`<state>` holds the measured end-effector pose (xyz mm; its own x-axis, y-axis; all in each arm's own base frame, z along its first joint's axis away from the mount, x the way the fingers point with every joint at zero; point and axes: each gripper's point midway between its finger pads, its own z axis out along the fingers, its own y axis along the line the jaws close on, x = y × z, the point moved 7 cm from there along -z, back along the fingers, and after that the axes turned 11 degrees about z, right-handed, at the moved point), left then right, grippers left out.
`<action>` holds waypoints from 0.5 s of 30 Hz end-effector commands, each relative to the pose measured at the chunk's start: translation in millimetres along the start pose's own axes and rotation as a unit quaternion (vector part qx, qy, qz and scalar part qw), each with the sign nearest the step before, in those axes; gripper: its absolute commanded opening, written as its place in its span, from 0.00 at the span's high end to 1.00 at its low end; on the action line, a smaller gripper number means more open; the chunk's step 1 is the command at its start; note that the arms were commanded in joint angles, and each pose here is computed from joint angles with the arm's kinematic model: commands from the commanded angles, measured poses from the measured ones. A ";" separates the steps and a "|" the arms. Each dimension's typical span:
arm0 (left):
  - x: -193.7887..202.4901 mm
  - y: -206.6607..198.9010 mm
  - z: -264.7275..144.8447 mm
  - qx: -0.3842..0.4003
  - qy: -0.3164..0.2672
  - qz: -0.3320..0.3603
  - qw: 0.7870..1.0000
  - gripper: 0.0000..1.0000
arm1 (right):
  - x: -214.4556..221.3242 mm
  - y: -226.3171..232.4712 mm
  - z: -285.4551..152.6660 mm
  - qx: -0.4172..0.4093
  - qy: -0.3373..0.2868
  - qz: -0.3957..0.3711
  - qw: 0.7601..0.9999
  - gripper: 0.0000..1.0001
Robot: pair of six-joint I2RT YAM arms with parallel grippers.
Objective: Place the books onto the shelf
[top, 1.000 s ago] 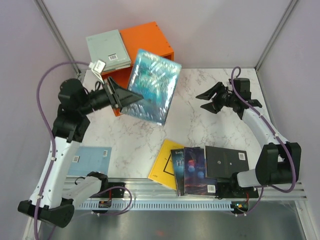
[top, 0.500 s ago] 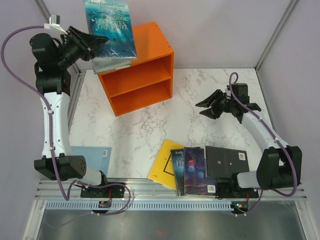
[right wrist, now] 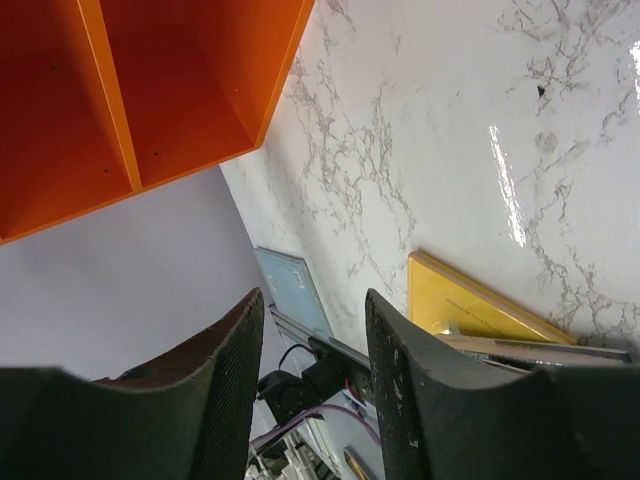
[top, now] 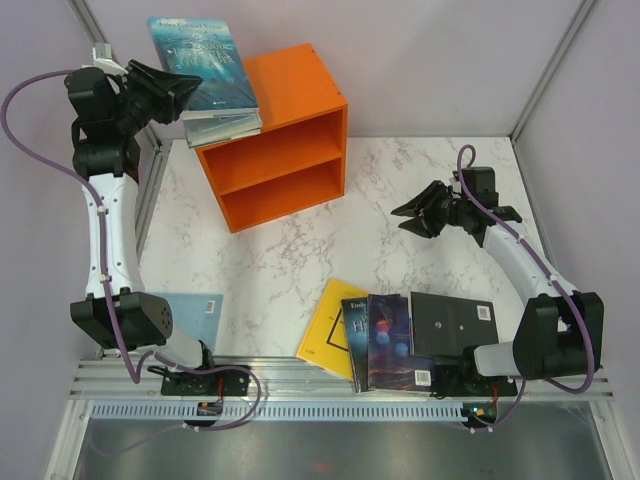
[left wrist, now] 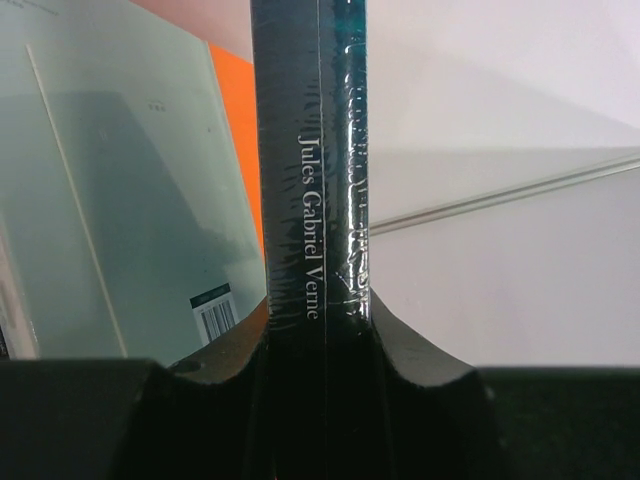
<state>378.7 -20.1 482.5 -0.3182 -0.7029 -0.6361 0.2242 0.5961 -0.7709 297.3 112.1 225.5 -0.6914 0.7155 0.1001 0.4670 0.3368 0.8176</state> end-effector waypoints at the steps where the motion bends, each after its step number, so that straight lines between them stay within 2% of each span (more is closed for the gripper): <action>1: -18.6 -36.7 -12.7 0.068 -0.042 0.038 0.996 0.98 | 0.3 3.7 -1.3 0.001 -0.007 -0.010 1.000 0.50; 9: 1.0 -5.8 -5.2 0.036 0.000 0.018 0.999 0.98 | -0.1 -2.4 1.4 0.010 -0.009 -0.006 1.000 0.52; 15: -0.9 -0.5 -4.7 0.025 -0.004 0.024 0.999 0.96 | 0.5 -4.2 0.9 0.011 -0.011 -0.006 1.000 0.53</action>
<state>384.0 -19.1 453.3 -0.3927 -0.7199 -0.5723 0.1509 0.5634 -0.8123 296.5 112.0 222.9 -0.6870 0.7207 0.0932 0.4753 0.3486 0.8078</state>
